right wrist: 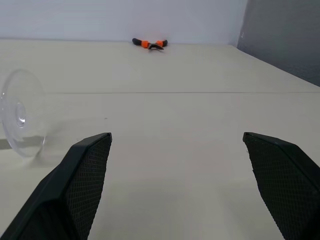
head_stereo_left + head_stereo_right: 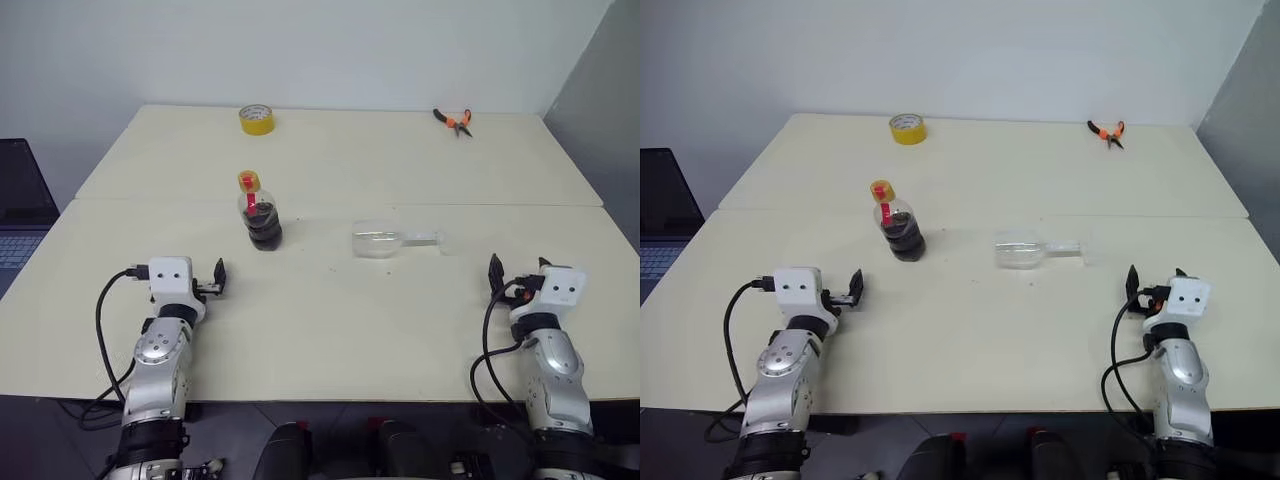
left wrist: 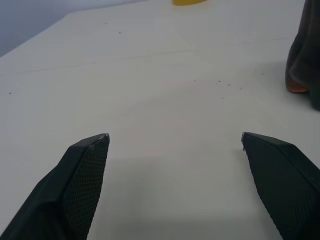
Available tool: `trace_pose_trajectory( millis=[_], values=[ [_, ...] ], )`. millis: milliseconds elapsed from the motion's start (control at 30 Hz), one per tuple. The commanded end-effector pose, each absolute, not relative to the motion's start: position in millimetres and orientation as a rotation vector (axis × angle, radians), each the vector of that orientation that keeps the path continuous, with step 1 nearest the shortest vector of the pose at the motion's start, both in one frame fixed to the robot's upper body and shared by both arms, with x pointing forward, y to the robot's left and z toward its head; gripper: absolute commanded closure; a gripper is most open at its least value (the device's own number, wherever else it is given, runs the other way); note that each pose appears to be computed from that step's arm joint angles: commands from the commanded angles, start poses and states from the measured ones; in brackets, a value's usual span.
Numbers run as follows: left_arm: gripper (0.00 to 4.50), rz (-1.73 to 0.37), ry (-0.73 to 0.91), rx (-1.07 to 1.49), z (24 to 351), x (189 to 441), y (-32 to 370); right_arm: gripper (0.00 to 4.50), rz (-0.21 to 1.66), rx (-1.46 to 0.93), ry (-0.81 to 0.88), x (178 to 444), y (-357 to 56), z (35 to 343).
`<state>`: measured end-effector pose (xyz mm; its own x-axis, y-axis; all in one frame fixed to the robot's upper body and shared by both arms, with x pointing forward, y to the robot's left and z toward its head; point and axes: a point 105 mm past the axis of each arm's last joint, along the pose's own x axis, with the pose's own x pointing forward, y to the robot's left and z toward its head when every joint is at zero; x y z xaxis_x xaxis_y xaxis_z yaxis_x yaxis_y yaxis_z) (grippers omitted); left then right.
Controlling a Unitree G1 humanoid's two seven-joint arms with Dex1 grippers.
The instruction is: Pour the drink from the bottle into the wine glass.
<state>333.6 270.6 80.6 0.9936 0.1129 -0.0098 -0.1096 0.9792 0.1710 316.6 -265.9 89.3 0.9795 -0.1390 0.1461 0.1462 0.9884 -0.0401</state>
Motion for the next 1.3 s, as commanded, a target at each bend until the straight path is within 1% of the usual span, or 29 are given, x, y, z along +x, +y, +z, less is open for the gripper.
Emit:
trace_pose_trajectory(
  millis=[33,267,400,533,633,700,733,833,967,1300],
  values=[
    [0.02,0.087,-0.034,0.204,94,336,268,0.00,-0.161,-0.069,-0.196,314,-272,104],
    [0.02,0.094,-0.024,0.205,93,334,270,0.00,-0.128,-0.078,-0.200,315,-266,105],
    [0.02,0.115,-0.080,0.208,104,330,276,0.00,-0.073,-0.088,-0.210,312,-258,108],
    [0.02,0.030,-0.097,0.203,109,335,260,0.00,0.162,0.029,-0.225,307,-215,126],
    [0.02,-0.009,-0.108,0.202,113,339,249,0.00,0.332,0.012,-0.220,300,-185,135],
    [0.02,-0.087,-0.128,0.199,119,347,228,0.00,0.558,-0.050,-0.209,286,-148,142],
    [0.02,-0.119,-0.135,0.197,121,349,220,0.00,0.640,-0.078,-0.203,280,-134,144],
    [0.02,-0.197,-0.134,0.177,122,356,204,0.00,0.798,-0.160,-0.191,266,-112,150],
    [0.02,-0.262,-0.131,0.171,123,364,194,0.00,0.849,-0.196,-0.190,263,-105,156],
    [0.02,-0.267,-0.122,0.111,122,383,189,0.00,0.885,-0.233,-0.197,264,-100,162]
  ],
)
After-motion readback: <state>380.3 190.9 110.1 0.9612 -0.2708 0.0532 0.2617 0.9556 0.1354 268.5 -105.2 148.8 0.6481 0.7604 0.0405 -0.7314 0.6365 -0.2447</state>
